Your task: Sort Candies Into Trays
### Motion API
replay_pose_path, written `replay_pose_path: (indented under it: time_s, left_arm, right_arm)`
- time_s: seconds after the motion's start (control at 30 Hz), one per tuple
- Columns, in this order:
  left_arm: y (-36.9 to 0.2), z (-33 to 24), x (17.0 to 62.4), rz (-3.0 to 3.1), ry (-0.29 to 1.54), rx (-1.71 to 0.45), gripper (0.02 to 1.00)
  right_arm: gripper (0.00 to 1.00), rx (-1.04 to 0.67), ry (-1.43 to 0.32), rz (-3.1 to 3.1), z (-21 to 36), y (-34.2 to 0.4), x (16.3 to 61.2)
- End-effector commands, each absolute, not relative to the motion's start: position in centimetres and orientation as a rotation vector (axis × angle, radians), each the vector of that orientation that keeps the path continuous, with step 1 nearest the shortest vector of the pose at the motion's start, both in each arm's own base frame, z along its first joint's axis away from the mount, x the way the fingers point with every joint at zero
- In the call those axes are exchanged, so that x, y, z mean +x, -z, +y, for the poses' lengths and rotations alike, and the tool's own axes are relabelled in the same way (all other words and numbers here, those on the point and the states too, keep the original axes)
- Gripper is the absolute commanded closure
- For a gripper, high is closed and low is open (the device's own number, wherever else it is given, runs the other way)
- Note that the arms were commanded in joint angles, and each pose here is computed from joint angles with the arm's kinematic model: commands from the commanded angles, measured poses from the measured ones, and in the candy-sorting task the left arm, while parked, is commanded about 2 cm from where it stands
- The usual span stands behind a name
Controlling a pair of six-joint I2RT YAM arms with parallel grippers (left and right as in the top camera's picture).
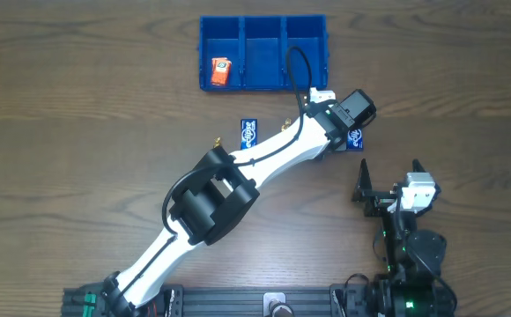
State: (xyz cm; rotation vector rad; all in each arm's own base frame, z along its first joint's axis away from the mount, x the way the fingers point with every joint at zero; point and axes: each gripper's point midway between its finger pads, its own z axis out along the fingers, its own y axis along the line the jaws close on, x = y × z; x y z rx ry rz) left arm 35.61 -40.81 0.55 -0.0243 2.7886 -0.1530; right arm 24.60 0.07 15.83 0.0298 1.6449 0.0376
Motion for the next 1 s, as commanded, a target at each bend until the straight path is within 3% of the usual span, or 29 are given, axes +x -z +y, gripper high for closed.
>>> replay_pose_path:
  time_s: [0.03, 0.13, 0.53, 0.7, 0.87, 0.93, 1.0]
  left_arm:
    - [1.0, -40.0, 35.2, 2.823, 0.097, -0.032, 0.441]
    - [1.0, -40.0, 35.2, 2.824, 0.092, -0.031, 0.457]
    - [0.9, -40.4, 35.2, 2.811, 0.105, -0.019, 0.669]
    - [-8.9, -39.3, 38.2, 2.595, 0.13, 0.025, 0.68]
    - [-22.5, -30.9, 43.7, 2.354, 0.135, -0.031, 0.695]
    - [-24.8, -26.8, 45.8, 2.323, 0.117, -0.067, 0.704]
    - [-24.9, -23.0, 47.8, 2.343, 0.114, -0.084, 0.706]
  right_arm:
    - [0.001, 0.034, -0.049, 1.646, 0.2, -15.7, 24.6]
    - [0.001, 0.034, -0.049, 1.646, 0.2, -15.7, 24.6]
    - [0.001, 0.034, -0.049, 1.646, 0.2, -15.7, 24.6]
    - [0.003, 0.034, -0.049, 1.647, 0.2, -15.7, 24.6]
    - [0.001, 0.034, -0.049, 1.646, 0.2, -15.7, 24.6]
    - [0.001, 0.034, -0.049, 1.646, 0.2, -15.7, 24.6]
    - [0.001, 0.034, -0.049, 1.646, 0.2, -15.7, 24.6]
